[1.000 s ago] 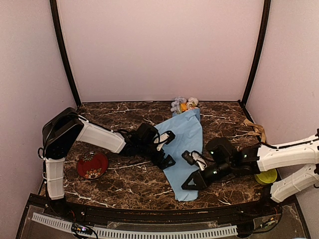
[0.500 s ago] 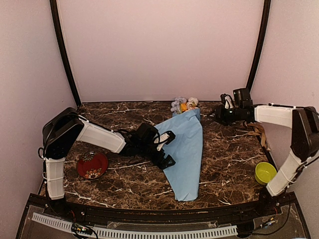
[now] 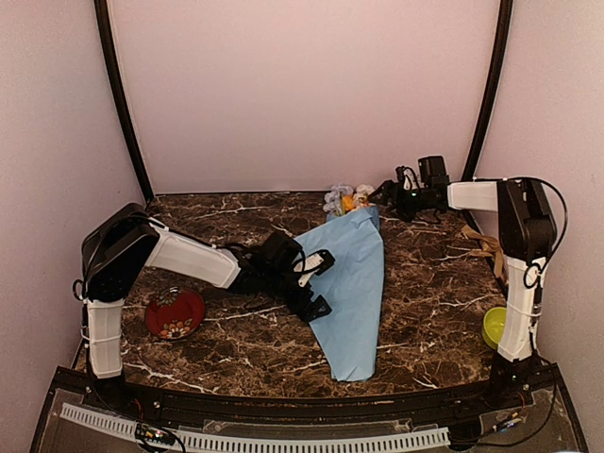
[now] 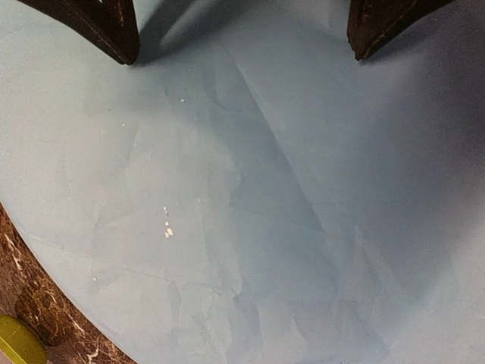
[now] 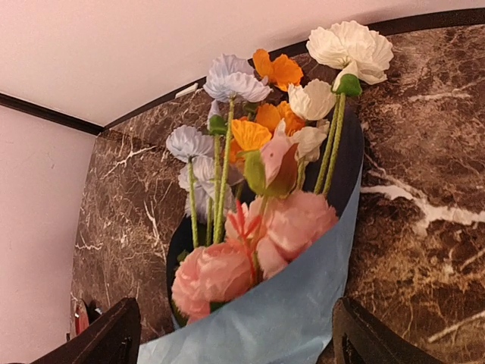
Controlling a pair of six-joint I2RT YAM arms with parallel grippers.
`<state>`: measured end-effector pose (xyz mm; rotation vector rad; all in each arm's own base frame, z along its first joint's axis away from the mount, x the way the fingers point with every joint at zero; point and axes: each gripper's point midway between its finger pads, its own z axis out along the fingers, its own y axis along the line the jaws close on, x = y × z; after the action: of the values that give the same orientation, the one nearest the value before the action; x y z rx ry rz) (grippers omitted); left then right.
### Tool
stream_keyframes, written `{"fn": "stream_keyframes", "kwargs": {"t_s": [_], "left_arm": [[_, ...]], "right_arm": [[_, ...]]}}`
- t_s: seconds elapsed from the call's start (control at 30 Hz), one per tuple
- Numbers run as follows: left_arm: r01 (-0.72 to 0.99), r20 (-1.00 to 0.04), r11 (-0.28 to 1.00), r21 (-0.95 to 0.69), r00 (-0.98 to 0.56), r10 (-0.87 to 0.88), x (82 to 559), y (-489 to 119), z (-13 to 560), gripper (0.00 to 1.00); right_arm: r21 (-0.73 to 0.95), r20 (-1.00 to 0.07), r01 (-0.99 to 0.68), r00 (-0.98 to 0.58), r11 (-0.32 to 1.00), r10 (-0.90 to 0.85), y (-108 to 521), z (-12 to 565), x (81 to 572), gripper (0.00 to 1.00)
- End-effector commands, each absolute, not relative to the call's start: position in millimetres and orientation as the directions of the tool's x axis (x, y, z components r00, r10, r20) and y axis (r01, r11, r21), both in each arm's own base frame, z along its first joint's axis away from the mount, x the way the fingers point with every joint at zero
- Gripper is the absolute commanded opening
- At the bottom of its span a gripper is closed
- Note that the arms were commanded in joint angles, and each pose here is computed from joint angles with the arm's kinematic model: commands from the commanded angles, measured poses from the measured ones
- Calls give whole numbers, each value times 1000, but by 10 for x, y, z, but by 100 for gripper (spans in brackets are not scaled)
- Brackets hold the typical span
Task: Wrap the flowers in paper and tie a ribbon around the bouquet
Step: Press the fold line on the folded bouquet, then pick up the folded bouquet from the center of the board.
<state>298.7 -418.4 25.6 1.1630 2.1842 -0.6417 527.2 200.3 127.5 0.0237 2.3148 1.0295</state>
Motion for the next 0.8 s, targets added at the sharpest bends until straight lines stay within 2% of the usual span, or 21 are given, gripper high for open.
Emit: {"fn": "stream_keyframes", "kwargs": {"t_s": [0.0,0.13,0.27,0.4,0.57,0.77], "left_arm": [[823,-442,548,-149,-551,708,2685,-3723,-422,99],[828,-431,543,-141,-545,720,2692,-3721,-443,99],[831,-428,538,-139,-541,724,2693,-3724,-441,99],[832,-432,535,-143,-539,723,2698,-3742,-432,99],[831,-435,535,-153,-543,719,2686,-3753,-433,99],[831,-438,530,-168,-545,715,2670,-3772,-430,99]], "right_arm": [[686,-478,-192,-847,702,235,2117,1074,5444,86],[694,-464,-171,-849,700,252,2146,968,5567,77],[688,-480,-177,-838,704,258,2136,1067,5625,81],[644,-528,-196,-814,739,244,1987,1326,5470,86],[658,-532,-215,-811,722,244,1888,1478,4840,97],[707,-389,-179,-906,684,166,2191,952,3871,100]]}}
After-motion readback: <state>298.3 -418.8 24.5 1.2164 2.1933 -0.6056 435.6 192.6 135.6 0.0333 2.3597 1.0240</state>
